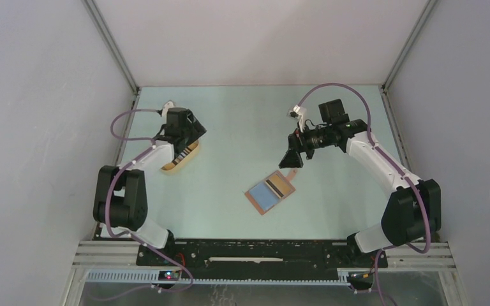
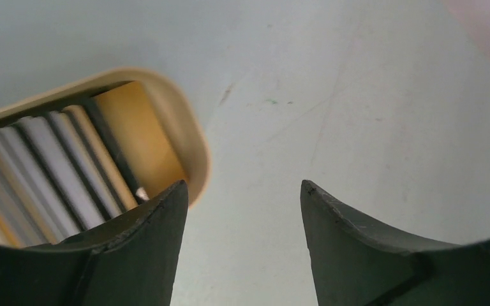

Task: Put the credit cards into the card holder
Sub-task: Pick up the credit card from the storage box.

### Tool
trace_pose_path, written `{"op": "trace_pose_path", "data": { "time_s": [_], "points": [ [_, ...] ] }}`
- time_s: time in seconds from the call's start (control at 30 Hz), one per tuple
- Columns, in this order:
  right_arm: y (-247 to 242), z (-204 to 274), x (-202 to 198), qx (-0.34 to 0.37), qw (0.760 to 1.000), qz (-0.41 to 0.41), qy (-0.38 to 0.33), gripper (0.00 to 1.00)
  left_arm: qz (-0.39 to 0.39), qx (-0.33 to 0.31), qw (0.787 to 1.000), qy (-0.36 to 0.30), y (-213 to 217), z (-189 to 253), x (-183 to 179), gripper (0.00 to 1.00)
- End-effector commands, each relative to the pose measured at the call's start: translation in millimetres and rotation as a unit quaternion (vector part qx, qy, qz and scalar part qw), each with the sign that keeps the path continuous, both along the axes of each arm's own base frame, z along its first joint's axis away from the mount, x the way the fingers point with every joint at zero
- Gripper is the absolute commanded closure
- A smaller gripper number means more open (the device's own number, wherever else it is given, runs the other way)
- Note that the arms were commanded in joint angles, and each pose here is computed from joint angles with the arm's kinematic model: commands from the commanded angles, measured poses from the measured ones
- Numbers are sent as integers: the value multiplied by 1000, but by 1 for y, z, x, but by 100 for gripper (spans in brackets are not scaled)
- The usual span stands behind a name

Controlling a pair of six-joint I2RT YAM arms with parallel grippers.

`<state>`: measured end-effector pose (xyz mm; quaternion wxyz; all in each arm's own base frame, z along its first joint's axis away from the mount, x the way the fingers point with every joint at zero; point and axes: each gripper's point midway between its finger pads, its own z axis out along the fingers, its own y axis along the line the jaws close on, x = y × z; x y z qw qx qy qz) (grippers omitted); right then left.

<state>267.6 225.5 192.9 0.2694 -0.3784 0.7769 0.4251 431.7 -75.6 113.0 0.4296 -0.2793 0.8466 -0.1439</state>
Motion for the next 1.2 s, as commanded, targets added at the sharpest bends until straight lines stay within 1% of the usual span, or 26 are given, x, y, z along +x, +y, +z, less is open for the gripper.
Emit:
{"op": "trace_pose_path", "data": {
  "time_s": [0.0,0.13,0.2,0.27,0.43,0.57,0.63,0.73,1.0,1.17],
  "points": [
    [0,5,1,8,1000,6,-6,7,75,42,996,-5,30,24,-4,30],
    [0,5,0,9,1000,8,-6,7,144,75,987,-16,55,41,-13,31],
    [0,4,0,8,1000,8,-5,7,174,85,981,-4,64,44,-16,31],
    [0,4,0,9,1000,9,-4,7,180,93,979,19,66,39,-14,32],
    [0,3,0,7,1000,9,-4,8,150,88,981,81,50,18,0,42],
    [-1,3,0,5,1000,9,-7,8,127,87,982,106,37,-2,11,49],
    [-1,3,0,5,1000,9,-8,8,116,86,983,117,32,-10,14,55],
    [-1,3,0,5,1000,9,-8,8,115,87,981,127,31,-19,15,58],
    [-2,6,-2,6,1000,12,-11,8,104,84,981,140,26,-30,23,76],
    [-2,7,-2,7,1000,12,-14,8,94,75,983,140,21,-34,25,80]
  ]
}}
